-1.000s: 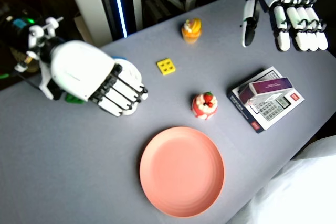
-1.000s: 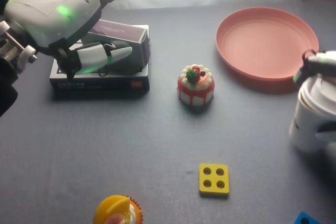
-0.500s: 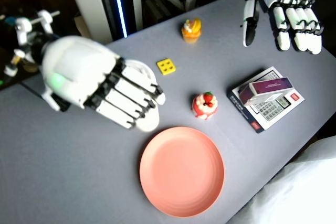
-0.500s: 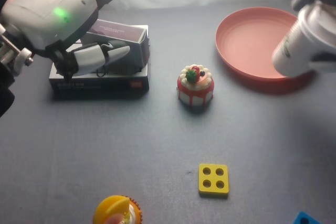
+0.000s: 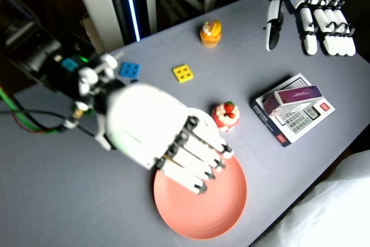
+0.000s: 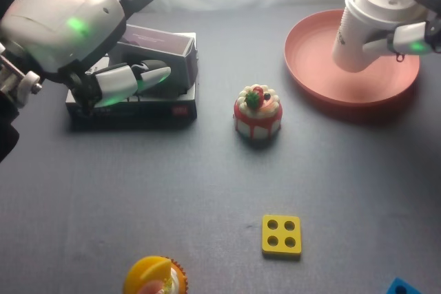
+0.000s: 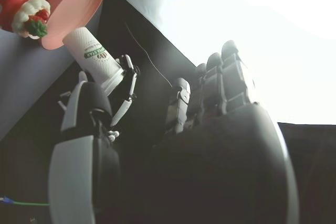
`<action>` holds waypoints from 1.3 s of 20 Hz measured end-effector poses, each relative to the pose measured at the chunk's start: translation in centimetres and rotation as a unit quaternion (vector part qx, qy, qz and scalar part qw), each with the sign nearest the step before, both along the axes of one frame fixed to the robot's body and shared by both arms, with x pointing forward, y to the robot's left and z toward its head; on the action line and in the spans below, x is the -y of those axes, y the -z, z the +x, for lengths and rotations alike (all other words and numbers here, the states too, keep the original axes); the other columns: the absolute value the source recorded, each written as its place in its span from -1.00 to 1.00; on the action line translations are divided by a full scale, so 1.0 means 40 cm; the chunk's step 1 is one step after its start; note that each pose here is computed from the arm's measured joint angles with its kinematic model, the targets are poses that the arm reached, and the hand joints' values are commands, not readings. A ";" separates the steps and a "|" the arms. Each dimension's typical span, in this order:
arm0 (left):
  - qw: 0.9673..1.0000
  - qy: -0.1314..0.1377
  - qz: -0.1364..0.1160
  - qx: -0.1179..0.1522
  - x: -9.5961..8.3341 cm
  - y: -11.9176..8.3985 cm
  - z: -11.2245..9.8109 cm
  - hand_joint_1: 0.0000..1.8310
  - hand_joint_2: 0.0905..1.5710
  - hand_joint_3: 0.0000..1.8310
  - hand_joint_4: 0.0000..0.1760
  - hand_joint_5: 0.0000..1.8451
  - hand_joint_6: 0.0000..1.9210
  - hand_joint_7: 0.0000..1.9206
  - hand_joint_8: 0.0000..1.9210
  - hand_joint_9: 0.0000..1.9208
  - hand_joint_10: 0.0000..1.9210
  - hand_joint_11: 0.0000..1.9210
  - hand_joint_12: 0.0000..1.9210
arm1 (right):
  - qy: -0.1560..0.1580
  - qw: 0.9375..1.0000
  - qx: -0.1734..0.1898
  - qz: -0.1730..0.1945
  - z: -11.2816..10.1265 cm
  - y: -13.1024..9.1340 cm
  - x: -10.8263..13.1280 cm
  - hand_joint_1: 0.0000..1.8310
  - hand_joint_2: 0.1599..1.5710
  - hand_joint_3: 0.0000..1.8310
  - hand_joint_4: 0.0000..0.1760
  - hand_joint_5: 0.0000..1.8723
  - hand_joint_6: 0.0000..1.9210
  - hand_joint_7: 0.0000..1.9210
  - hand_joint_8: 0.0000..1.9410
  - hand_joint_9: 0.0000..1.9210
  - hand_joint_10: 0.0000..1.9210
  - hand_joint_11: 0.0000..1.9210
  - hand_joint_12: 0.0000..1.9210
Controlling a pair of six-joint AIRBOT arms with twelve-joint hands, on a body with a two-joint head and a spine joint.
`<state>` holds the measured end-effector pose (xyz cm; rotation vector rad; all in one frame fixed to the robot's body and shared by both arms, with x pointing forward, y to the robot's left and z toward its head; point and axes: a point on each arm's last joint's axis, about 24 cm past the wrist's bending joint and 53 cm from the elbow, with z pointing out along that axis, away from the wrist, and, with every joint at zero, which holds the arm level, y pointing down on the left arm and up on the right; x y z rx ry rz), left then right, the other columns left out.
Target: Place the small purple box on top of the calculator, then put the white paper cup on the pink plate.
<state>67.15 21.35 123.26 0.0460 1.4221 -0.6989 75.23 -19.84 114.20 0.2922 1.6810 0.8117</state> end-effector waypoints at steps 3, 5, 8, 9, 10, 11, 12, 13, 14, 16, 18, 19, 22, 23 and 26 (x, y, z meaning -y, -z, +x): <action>1.000 0.002 0.002 -0.004 0.000 0.009 -0.002 -0.17 0.46 -1.00 0.16 -0.92 -1.00 -1.00 -1.00 -0.97 -0.99 -1.00 -0.56 | 0.025 0.999 -0.042 -0.002 0.043 0.058 0.023 0.34 0.63 -1.00 -1.00 -0.65 0.22 -0.44 0.51 -0.71 0.61 -0.89 1.00; 1.000 0.002 -0.003 -0.003 -0.001 0.007 0.001 -0.26 0.46 -1.00 0.40 -0.93 -1.00 -1.00 -1.00 -0.97 -0.99 -1.00 -0.60 | 0.040 0.997 -0.060 0.007 0.060 0.081 0.040 0.37 0.53 -1.00 -1.00 -0.70 -0.16 -0.65 0.21 -0.68 0.48 -0.84 0.96; 1.000 0.008 -0.005 -0.003 0.008 0.010 0.000 -0.26 0.44 -1.00 0.62 -0.92 -1.00 -0.99 -1.00 -0.96 -0.99 -1.00 -0.63 | 0.051 0.996 -0.067 0.014 0.073 0.086 0.056 0.34 0.44 -1.00 -1.00 -0.67 -0.08 -0.66 -0.03 -0.66 0.48 -0.71 0.90; 1.000 0.007 -0.007 -0.003 0.007 0.009 0.001 -0.19 0.44 -1.00 0.44 -0.91 -1.00 -0.99 -1.00 -0.97 -1.00 -1.00 -0.70 | 0.052 0.996 -0.069 0.016 0.076 0.087 0.053 0.31 0.43 -1.00 -1.00 -0.68 -0.18 -0.65 -0.16 -0.71 0.39 -0.76 0.85; 1.000 0.007 -0.008 -0.003 0.006 0.008 0.001 -0.20 0.43 -1.00 0.61 -0.92 -1.00 -0.98 -1.00 -0.97 -1.00 -1.00 -0.67 | 0.055 0.996 -0.071 0.018 0.080 0.090 0.054 0.30 0.39 -1.00 -1.00 -0.69 -0.43 -0.63 -0.36 -0.74 0.31 -0.90 0.81; 1.000 0.007 -0.009 -0.002 0.007 0.006 0.000 -0.20 0.43 -1.00 0.61 -0.92 -1.00 -0.98 -1.00 -0.97 -1.00 -1.00 -0.67 | 0.055 0.996 -0.072 0.019 0.080 0.092 0.052 0.30 0.39 -1.00 -1.00 -0.69 -0.43 -0.63 -0.36 -0.74 0.31 -0.90 0.81; 1.000 0.007 -0.012 -0.002 0.006 0.005 0.000 -0.21 0.43 -1.00 0.63 -0.92 -1.00 -0.99 -1.00 -0.97 -1.00 -1.00 -0.71 | 0.052 0.996 -0.072 0.018 0.080 0.094 0.045 0.30 0.38 -1.00 -1.00 -0.70 -0.67 -0.66 -0.66 -0.70 0.13 -0.99 0.60; 1.000 0.007 -0.012 0.000 0.006 0.003 0.000 -0.22 0.42 -1.00 0.66 -0.92 -1.00 -0.99 -1.00 -0.96 -0.99 -1.00 -0.72 | 0.051 0.996 -0.071 0.017 0.079 0.095 0.041 0.28 0.38 -1.00 -1.00 -0.74 -0.81 -0.72 -0.84 -0.67 -0.03 -1.00 0.23; 1.000 0.008 -0.013 0.000 0.006 0.003 0.000 -0.22 0.42 -1.00 0.66 -0.92 -1.00 -0.99 -1.00 -0.96 -0.99 -1.00 -0.72 | 0.051 0.996 -0.072 0.017 0.079 0.096 0.040 0.28 0.38 -1.00 -1.00 -0.74 -0.81 -0.72 -0.84 -0.67 -0.03 -1.00 0.23; 1.000 0.008 -0.014 0.000 0.005 0.003 -0.001 -0.22 0.42 -1.00 0.65 -0.92 -1.00 -0.98 -1.00 -0.95 -0.99 -1.00 -0.70 | 0.051 0.996 -0.074 0.016 0.079 0.099 0.040 0.22 0.37 -1.00 -0.68 -0.81 -0.96 -0.84 -0.99 -0.85 -0.55 -1.00 -0.48; 1.000 0.009 -0.012 -0.001 0.006 0.006 -0.002 -0.21 0.42 -1.00 0.58 -0.92 -1.00 -1.00 -1.00 -0.97 -1.00 -1.00 -0.56 | 0.048 0.996 -0.077 0.010 0.077 0.105 0.038 0.11 0.33 -1.00 -0.61 -0.93 -1.00 -0.99 -1.00 -0.86 -0.89 -1.00 -0.38; 1.000 0.008 -0.012 -0.002 0.005 0.008 -0.002 -0.18 0.42 -1.00 0.53 -0.92 -1.00 -1.00 -1.00 -0.97 -1.00 -1.00 -0.52 | 0.047 0.996 -0.078 0.010 0.076 0.107 0.035 0.07 0.34 -1.00 -0.65 -0.97 -1.00 -1.00 -1.00 -0.90 -0.92 -1.00 -0.36; 1.000 0.009 -0.013 -0.002 0.005 0.008 -0.003 -0.17 0.41 -1.00 0.64 -0.92 -1.00 -1.00 -1.00 -0.96 -1.00 -1.00 -0.51 | 0.045 0.995 -0.084 0.007 0.073 0.115 0.031 0.01 0.30 -1.00 -0.56 -1.00 -1.00 -1.00 -1.00 -0.93 -0.96 -1.00 -0.22; 1.000 0.009 -0.013 -0.002 0.005 0.008 -0.003 -0.20 0.39 -1.00 0.63 -0.92 -1.00 -1.00 -1.00 -0.96 -1.00 -1.00 -0.55 | 0.044 0.995 -0.086 0.006 0.072 0.116 0.031 -0.02 0.30 -1.00 -0.47 -1.00 -1.00 -1.00 -1.00 -1.00 -1.00 -1.00 -0.15; 1.000 0.009 -0.013 -0.002 0.005 0.009 -0.004 -0.20 0.38 -1.00 0.75 -0.92 -1.00 -1.00 -1.00 -0.95 -1.00 -1.00 -0.52 | 0.042 0.995 -0.086 -0.001 0.071 0.119 0.029 -0.11 0.23 -1.00 -0.16 -1.00 -1.00 -1.00 -1.00 -1.00 -1.00 -1.00 -0.13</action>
